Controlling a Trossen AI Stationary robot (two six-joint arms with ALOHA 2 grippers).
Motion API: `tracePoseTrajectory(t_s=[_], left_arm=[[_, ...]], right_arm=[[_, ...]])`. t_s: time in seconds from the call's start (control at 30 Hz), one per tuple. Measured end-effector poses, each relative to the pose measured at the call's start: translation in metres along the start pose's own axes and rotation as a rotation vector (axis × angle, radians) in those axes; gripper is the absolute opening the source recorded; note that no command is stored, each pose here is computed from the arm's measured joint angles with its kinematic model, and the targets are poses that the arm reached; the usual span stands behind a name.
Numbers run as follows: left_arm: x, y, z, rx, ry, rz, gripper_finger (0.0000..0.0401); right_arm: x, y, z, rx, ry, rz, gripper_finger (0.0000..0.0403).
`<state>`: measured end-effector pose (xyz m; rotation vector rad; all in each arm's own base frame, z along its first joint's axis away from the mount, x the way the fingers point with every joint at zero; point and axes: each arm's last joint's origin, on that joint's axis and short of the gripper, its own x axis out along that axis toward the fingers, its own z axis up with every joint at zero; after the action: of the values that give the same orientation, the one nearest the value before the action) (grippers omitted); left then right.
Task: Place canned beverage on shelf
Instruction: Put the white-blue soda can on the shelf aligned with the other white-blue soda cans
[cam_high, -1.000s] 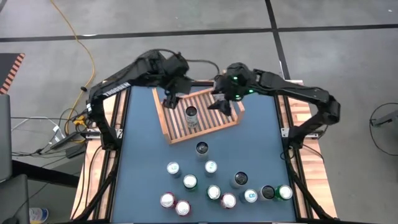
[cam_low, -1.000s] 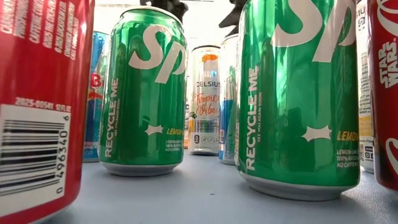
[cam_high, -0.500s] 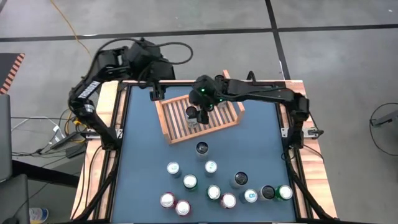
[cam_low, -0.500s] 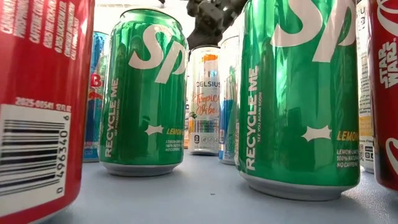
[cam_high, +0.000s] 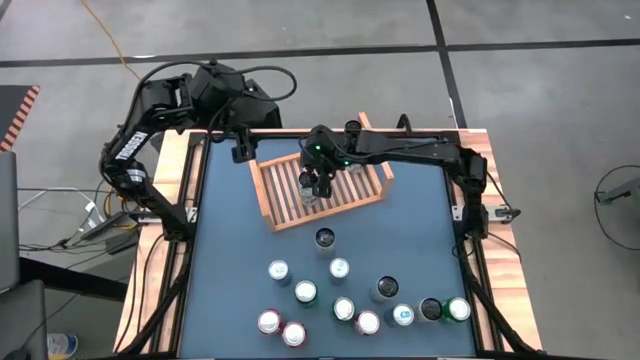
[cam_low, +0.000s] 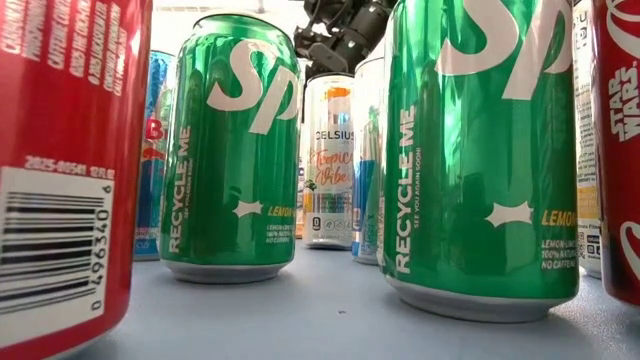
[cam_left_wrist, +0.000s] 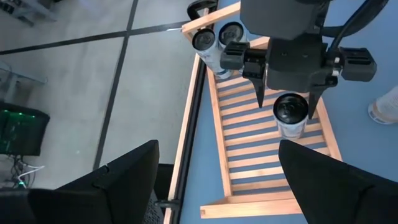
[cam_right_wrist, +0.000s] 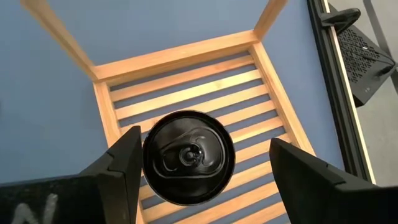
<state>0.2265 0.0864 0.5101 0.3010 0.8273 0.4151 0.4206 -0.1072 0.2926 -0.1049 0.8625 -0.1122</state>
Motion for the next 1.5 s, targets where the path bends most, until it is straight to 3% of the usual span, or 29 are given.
tracePoseTrajectory(t_s=[0.57,0.67,0.83,0.97,1.17,1.5], left_arm=[[0.0,0.0,0.0,0.021,0.006,0.002,0.0318],[0.0,0.0,-0.001,0.022,0.01,0.001,0.0318],[0.0,0.0,-0.001,0.023,0.011,0.001,0.0318],[0.0,0.0,-0.001,0.034,0.011,0.001,0.0318],[0.0,0.0,-0.001,0.046,0.011,0.002,0.0318],[0.0,-0.001,-0.002,0.045,0.027,-0.005,0.0318]], right_arm=[[0.025,0.002,-0.009,0.009,0.056,0.019,0.0265],[0.025,0.002,-0.008,0.02,0.052,0.017,0.0239],[0.025,0.002,-0.009,0.042,0.06,0.011,0.015],[0.024,0.002,-0.01,0.033,0.076,0.016,0.0141],[0.0,0.001,-0.011,-0.033,0.104,0.025,0.0141],[-0.074,-0.025,-0.025,-0.232,0.107,0.084,0.0141]])
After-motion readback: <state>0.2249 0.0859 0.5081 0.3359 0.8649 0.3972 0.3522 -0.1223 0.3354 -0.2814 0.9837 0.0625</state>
